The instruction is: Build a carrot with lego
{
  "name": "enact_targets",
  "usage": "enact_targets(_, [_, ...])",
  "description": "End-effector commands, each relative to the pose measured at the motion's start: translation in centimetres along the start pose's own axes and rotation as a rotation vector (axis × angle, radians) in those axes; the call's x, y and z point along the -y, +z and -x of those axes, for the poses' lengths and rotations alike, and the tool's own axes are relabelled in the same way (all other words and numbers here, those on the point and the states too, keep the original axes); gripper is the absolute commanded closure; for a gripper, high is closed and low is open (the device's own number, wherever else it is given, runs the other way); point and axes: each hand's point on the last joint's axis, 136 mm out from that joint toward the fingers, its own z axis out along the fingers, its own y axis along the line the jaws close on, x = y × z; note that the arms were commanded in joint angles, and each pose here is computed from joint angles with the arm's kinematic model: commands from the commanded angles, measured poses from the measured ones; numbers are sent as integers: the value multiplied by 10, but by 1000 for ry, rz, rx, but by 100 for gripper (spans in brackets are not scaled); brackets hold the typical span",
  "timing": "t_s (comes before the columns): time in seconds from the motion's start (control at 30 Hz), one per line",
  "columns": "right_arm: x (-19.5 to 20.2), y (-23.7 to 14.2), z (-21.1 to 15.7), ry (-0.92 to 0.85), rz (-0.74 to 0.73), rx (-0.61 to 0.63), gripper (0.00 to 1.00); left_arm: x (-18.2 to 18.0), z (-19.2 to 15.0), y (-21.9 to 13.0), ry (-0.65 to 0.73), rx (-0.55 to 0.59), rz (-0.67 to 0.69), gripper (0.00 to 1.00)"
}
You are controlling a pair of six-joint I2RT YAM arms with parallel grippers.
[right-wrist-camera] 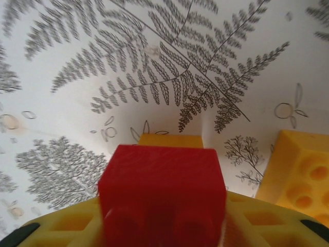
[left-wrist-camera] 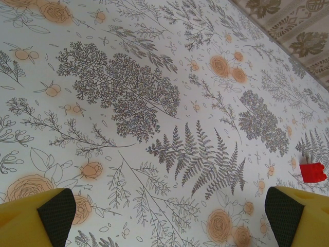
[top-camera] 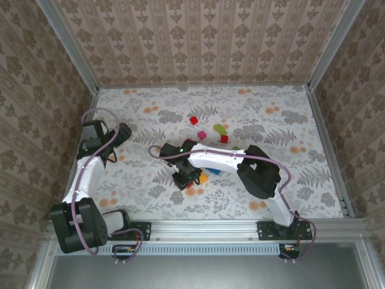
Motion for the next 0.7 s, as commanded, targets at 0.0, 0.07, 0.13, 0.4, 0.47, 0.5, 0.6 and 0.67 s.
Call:
enact_targets(0.0, [3,-8,-4,-26,-22,-7,48,12,10,-4,8,18,-33,2])
enact_targets(0.07, [2,-19,1,-27,-19,27,46,12,11,-4,8,18,-33,1])
enact_targets(0.13, [1,-30,4,-30,-12,59,41,12,10,-3,7,15,-32,1])
enact_targets(0.4, [15,-84,0,-34,-49,169,29,13,10,-3,7,15,-35,1])
enact_targets(0.47, [23,-92,-5,-19,-60,185,29,13,10,-3,7,13,-36,1])
enact_targets(0.5, [28,-95,-7,-9,-66,190,29,13,10,-3,8,12,-37,1])
enact_targets(0.6, [42,-93,-14,17,-81,185,30,14,10,-3,8,11,-40,1])
enact_targets(0.67, [51,-85,-17,34,-94,168,32,14,9,-3,8,11,-40,1])
